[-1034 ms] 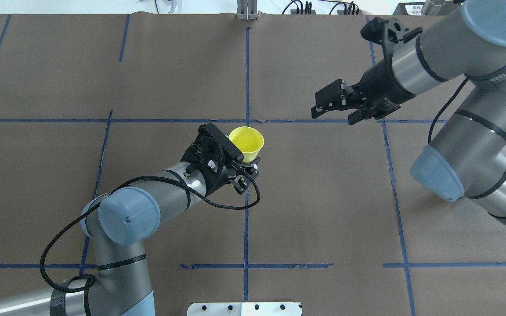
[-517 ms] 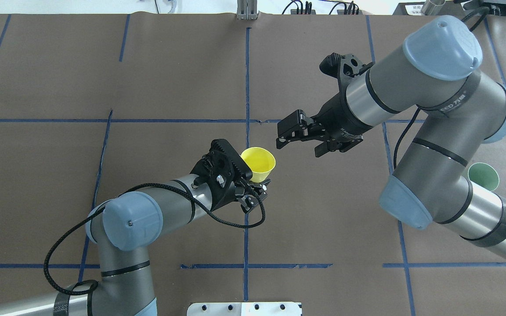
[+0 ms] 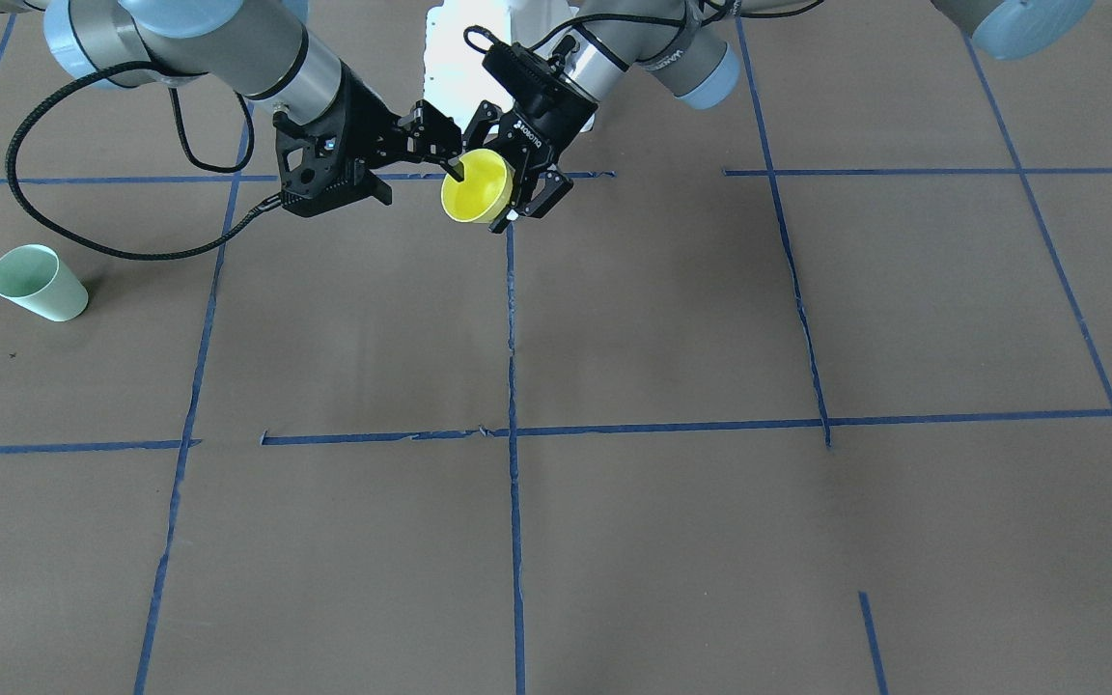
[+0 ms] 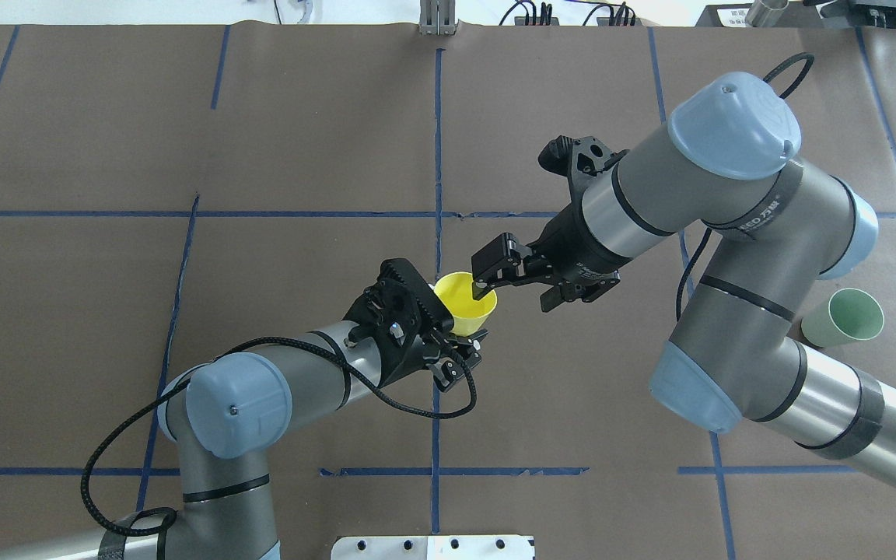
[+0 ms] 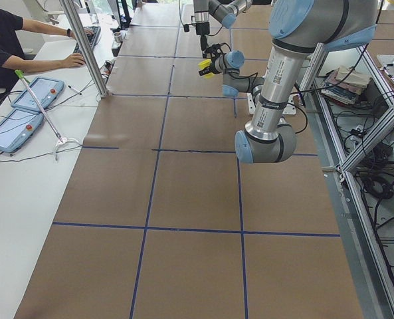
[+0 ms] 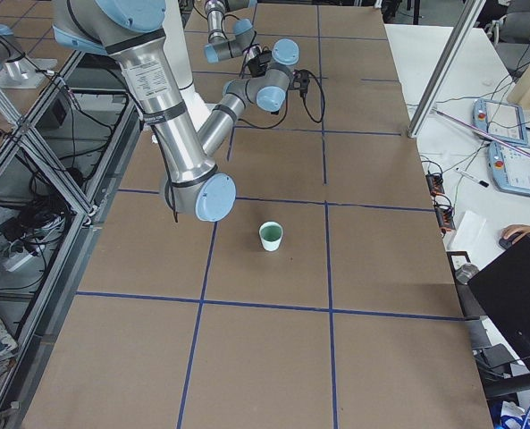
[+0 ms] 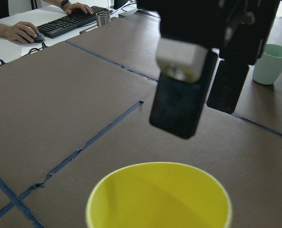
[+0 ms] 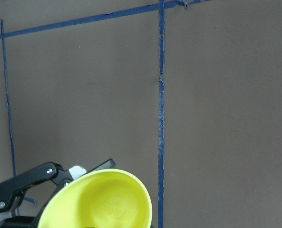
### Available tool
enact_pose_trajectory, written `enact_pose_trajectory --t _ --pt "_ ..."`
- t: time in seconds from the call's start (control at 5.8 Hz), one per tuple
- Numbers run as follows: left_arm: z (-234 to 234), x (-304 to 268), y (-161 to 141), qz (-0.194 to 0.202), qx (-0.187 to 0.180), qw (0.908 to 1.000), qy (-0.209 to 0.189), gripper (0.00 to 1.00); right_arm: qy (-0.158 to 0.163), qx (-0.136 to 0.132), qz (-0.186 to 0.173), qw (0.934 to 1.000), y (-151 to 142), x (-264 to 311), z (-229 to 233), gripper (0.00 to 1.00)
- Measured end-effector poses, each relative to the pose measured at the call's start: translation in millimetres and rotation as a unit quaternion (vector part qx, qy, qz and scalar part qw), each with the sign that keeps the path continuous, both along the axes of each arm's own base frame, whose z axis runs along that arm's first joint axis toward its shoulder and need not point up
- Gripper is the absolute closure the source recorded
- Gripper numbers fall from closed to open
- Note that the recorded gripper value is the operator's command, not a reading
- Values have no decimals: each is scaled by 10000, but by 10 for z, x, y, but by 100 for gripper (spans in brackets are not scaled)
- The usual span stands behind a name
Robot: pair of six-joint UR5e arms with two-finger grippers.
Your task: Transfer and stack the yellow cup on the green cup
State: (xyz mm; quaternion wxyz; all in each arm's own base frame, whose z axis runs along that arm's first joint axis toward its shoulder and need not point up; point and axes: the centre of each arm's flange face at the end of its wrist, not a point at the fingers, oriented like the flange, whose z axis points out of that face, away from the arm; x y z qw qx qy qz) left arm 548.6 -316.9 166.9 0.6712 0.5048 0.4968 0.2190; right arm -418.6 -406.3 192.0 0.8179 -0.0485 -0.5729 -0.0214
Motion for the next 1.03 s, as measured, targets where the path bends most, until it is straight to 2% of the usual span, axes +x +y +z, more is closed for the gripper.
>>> enact_pose_trajectory --t 0.17,0.34,0.69,0.86,1.03 --pt "-17 -8 10 5 6 10000 51 75 34 -23 -58 10000 34 -76 31 1" --pt "-23 -6 21 12 13 9999 105 74 58 -34 -108 9999 65 -137 52 8" --pt "-33 17 46 33 14 9999 147 64 87 -39 -162 9998 103 -212 76 54" --pt "-69 25 59 37 20 9998 177 58 89 -32 -170 9998 107 -227 80 84" --pt "-112 41 81 31 28 9998 210 44 83 -22 -170 9998 107 -227 77 100"
